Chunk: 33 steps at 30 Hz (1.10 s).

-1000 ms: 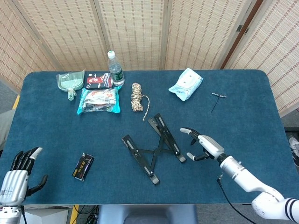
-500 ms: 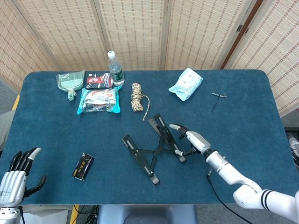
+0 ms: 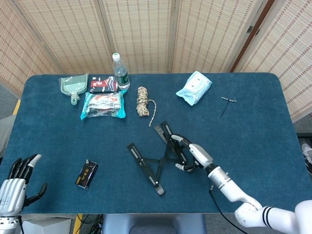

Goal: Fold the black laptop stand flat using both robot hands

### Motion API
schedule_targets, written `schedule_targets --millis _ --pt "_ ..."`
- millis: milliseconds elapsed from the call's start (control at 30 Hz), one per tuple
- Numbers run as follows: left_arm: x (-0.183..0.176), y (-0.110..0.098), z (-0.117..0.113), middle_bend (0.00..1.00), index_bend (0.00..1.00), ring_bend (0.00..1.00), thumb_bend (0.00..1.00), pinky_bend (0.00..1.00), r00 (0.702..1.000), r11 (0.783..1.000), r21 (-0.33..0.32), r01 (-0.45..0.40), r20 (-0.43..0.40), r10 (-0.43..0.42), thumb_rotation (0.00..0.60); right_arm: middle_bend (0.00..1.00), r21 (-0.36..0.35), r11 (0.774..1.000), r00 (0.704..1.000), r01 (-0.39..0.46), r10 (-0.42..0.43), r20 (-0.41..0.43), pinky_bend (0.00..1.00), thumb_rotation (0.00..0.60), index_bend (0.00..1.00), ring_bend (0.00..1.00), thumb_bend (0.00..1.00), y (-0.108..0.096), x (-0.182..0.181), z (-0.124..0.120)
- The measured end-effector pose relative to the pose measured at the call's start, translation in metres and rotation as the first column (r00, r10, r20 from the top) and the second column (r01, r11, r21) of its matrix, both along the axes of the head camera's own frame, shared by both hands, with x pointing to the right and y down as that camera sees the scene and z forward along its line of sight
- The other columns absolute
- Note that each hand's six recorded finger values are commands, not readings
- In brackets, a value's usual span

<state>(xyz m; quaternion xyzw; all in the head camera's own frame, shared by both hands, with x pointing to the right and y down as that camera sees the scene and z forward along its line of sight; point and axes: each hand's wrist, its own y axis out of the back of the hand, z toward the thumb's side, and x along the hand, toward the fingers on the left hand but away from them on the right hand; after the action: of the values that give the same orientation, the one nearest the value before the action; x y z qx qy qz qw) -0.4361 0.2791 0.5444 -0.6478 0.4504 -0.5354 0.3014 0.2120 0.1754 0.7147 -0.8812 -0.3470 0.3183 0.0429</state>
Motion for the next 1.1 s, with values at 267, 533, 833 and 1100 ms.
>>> schedule_targets --millis 267,533,833,1100 --pt "0.0 0.0 -0.001 0.1 0.08 0.1 0.32 0.0 1.0 1.0 0.001 -0.008 -0.004 0.008 0.6 0.06 -0.014 0.998 0.997 -0.068 0.068 0.029 0.25 0.6 0.0 0.0 0.15 0.025 -0.007 -0.015" --pt "-0.003 0.001 -0.001 0.1 0.08 0.1 0.32 0.0 1.0 1.0 -0.004 -0.005 -0.001 0.005 0.6 0.06 -0.046 0.994 0.993 -0.102 0.104 0.06 0.25 0.6 0.0 0.0 0.16 0.051 -0.023 -0.025" --pt "-0.005 0.003 0.0 0.1 0.08 0.1 0.32 0.0 1.0 1.0 -0.013 -0.001 0.004 0.001 0.6 0.04 -0.028 0.999 0.999 0.036 -0.036 0.017 0.24 0.6 0.0 0.0 0.18 0.064 -0.013 -0.028" --pt "0.001 0.001 0.005 0.1 0.08 0.1 0.32 0.0 1.0 1.0 -0.023 -0.016 0.004 0.016 0.6 0.02 0.037 0.997 0.997 0.067 -0.066 -0.045 0.22 0.6 0.0 0.0 0.18 0.047 0.024 -0.044"
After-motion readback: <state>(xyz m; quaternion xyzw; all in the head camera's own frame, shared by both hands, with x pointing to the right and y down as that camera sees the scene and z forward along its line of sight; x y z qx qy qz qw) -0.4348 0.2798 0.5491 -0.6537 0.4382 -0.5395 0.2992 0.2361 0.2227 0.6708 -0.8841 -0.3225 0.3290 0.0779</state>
